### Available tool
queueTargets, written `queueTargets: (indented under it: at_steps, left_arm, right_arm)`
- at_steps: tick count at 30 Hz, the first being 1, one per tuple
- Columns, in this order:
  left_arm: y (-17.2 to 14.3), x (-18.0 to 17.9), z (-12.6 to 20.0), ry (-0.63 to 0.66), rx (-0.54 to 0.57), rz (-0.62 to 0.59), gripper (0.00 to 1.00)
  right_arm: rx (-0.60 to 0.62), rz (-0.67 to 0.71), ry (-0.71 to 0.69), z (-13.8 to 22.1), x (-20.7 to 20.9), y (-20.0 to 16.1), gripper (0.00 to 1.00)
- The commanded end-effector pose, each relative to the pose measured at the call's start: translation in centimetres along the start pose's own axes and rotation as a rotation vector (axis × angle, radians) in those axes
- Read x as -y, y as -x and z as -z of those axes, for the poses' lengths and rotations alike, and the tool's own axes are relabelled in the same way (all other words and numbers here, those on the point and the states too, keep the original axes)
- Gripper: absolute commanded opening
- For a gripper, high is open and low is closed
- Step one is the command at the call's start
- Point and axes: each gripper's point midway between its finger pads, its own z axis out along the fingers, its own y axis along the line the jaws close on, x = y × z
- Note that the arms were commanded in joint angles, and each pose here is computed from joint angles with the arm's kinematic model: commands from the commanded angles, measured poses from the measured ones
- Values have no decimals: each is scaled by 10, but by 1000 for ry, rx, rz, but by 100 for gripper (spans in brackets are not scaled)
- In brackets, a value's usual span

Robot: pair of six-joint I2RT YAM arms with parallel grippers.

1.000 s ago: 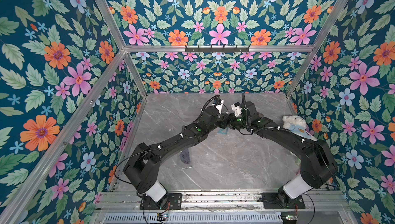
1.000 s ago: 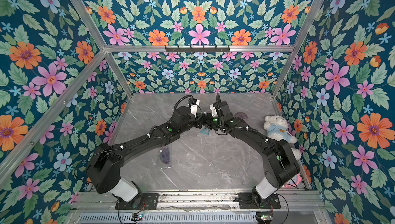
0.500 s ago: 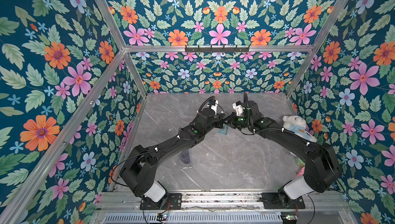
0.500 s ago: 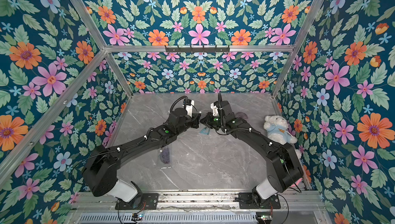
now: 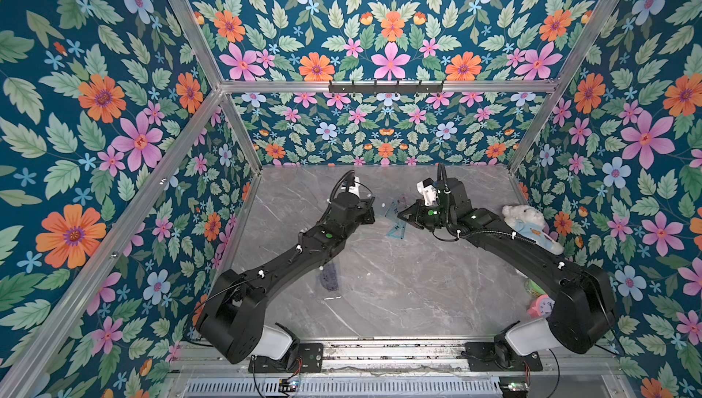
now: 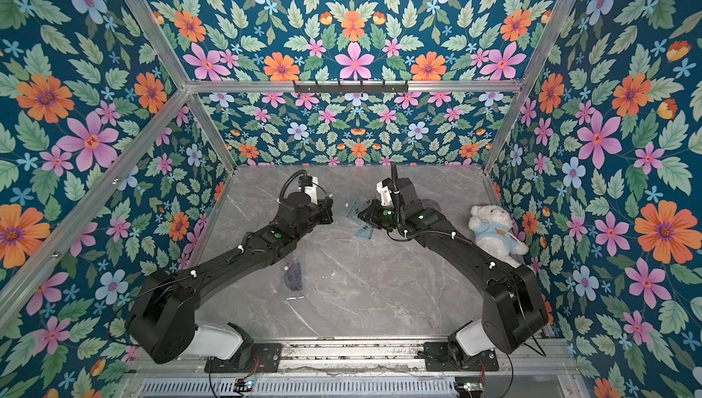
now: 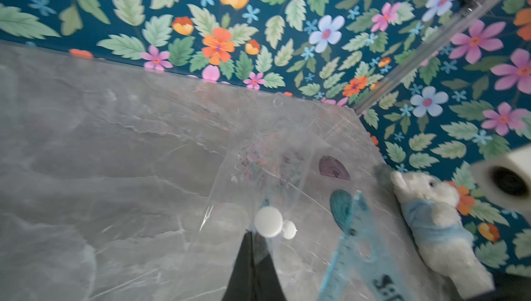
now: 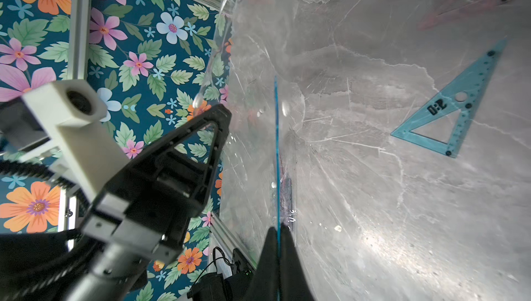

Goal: Open the ruler set and take out the ruler
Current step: Take out the ruler from the ruler set bag, then place the ruler set bag at the center of the board.

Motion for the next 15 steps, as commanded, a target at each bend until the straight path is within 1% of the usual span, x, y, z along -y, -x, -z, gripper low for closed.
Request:
queueTargets:
  at_steps: [1, 3, 6, 8, 10, 12, 13, 15]
  left_arm:
    - [17, -29, 9, 44, 52, 89, 0]
    - [23, -51, 16, 92, 70, 117, 0]
    - [31, -91, 32, 225, 103, 147, 0]
    - [35, -120, 45, 354, 121, 157, 0]
    - [36, -155, 66, 551, 137, 158, 0]
    - [36, -183, 88, 715, 159, 148, 0]
    - [33, -197, 99, 788, 166, 148, 0]
    - [30, -219, 118, 889, 194, 166, 0]
  right_arm:
    - [8, 35, 0, 6, -6, 2, 2]
    - [6, 42, 4, 6, -7, 3, 2]
    - [-6, 44, 9, 1, -6, 3, 2]
    - [-17, 36, 10, -4, -4, 2, 2]
    - [-28, 29, 11, -10, 0, 0, 2]
    - [-40, 24, 17, -16, 2, -1, 2]
    - [-45, 18, 17, -18, 4, -2, 2]
    - [-55, 15, 19, -23, 7, -3, 2]
